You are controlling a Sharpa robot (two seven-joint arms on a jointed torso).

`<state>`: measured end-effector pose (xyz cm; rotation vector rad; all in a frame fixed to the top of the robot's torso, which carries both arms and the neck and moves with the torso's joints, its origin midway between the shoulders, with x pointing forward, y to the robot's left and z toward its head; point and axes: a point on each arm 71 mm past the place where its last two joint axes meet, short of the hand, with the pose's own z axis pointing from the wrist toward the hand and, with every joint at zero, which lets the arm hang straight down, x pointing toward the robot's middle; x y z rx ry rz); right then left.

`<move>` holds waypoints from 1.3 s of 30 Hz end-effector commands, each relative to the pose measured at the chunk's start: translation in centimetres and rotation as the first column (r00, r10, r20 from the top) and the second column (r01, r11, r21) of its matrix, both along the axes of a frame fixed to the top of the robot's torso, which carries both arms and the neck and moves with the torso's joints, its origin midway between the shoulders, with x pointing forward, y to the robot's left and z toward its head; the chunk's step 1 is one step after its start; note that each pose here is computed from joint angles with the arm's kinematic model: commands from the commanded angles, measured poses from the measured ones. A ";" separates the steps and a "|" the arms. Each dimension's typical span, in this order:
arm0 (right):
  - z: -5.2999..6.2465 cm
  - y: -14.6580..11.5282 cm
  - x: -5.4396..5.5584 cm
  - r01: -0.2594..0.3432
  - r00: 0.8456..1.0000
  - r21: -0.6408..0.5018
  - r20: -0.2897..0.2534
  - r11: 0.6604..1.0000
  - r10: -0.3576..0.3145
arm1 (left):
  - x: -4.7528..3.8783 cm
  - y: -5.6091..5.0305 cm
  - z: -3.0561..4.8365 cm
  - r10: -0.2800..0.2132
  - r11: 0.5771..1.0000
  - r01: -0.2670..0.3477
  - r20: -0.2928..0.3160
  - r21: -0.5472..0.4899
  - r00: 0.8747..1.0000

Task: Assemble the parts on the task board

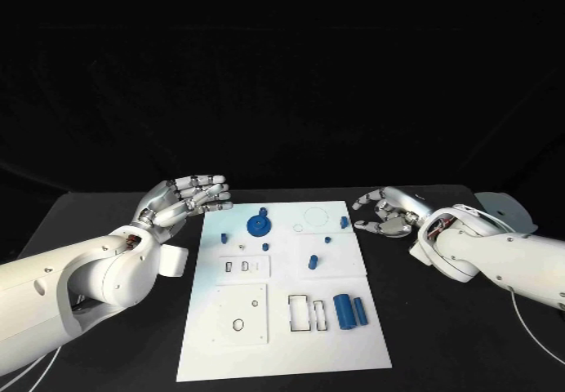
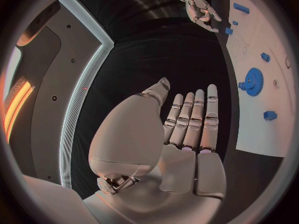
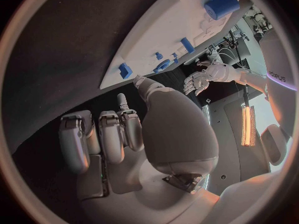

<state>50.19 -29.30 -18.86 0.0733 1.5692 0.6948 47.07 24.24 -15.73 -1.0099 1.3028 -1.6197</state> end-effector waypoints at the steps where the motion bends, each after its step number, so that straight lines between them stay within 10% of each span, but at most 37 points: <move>1: -0.5 0.1 0.3 -0.025 0.999 -0.003 -0.022 1.000 0.025 | -0.03 -0.2 0.09 -0.022 1.000 0.022 0.005 -0.010 1.000; 39: -2.1 2.2 1.8 -0.025 0.998 -0.027 -0.067 0.999 0.023 | -0.05 -0.1 0.11 -0.017 1.000 0.018 0.006 -0.008 1.000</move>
